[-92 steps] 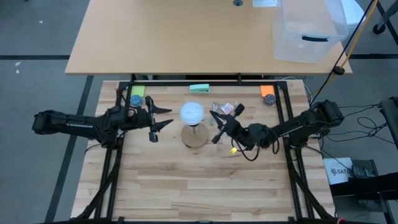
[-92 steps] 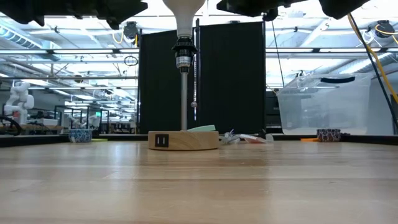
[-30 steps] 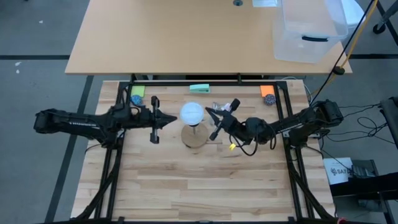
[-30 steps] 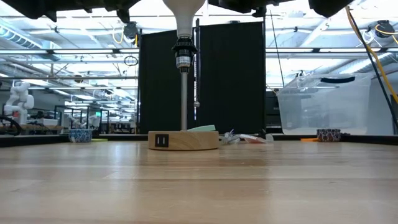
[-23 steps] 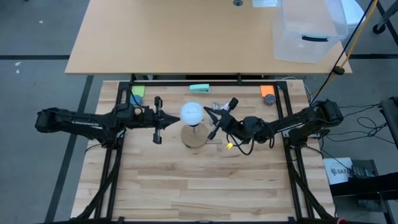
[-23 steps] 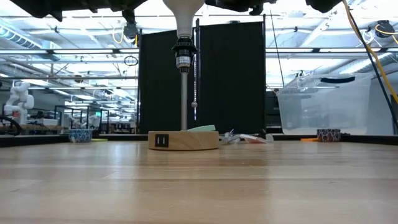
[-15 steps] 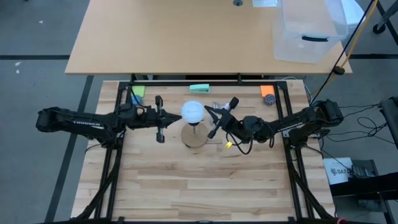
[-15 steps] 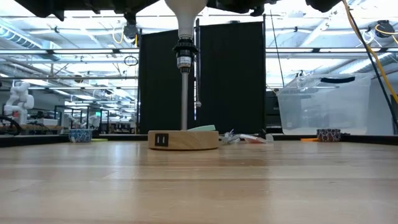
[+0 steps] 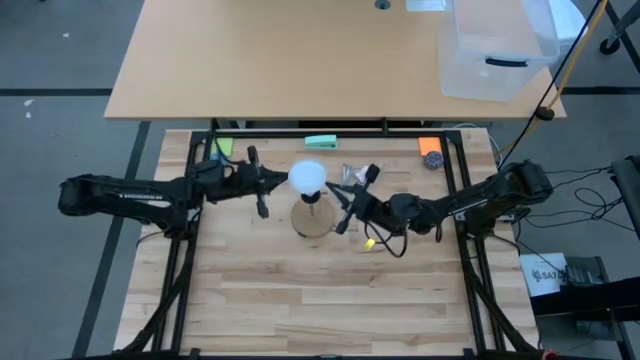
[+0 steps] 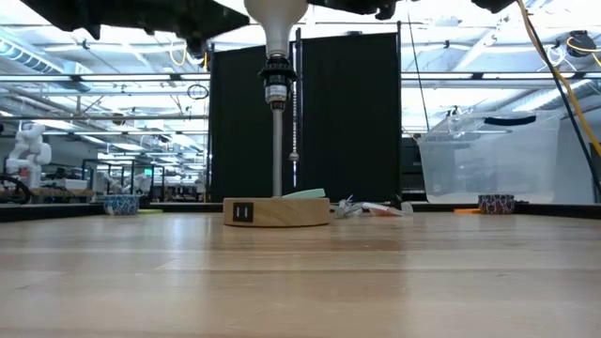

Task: Screw lightbulb
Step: Insert the lightbulb into the lamp socket

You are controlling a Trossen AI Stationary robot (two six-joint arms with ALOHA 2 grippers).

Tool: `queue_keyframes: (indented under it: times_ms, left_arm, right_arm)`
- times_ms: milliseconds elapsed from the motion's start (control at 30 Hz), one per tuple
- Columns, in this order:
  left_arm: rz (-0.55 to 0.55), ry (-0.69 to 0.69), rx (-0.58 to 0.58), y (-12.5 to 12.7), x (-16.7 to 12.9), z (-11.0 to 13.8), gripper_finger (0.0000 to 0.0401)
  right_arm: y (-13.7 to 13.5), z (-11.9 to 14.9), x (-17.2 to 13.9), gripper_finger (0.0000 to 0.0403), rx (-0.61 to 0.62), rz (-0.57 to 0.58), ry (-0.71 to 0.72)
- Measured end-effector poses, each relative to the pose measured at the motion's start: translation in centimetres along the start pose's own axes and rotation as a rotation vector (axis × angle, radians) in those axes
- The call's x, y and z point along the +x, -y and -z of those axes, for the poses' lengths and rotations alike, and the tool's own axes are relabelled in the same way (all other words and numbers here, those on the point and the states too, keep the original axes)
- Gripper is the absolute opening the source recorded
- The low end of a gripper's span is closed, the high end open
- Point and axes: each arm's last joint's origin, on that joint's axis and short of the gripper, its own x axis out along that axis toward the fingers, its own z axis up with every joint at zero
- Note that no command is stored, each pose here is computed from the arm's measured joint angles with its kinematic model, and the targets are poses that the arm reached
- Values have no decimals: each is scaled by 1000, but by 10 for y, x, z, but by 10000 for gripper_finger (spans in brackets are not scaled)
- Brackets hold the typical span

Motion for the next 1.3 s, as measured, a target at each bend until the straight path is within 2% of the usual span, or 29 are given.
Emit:
queue_keyframes:
  times_ms: [333,500,867,1100,1300]
  left_arm:
    - [18,-23,14,1,-1,2,0]
    - [20,-32,55,0,-7,0,0]
    - [9,68,95,-3,-23,-18,0]
    - [91,116,76,-1,-24,-22,0]
    - [123,111,57,0,-22,-20,0]
  right_arm:
    - [-5,2,-4,0,-3,-8,-32]
    - [-8,3,-7,0,-26,48,-73]
    - [5,-6,-1,0,-58,175,-41]
    - [14,-16,11,0,-92,201,-47]
    - [14,-22,17,0,-97,165,-72]
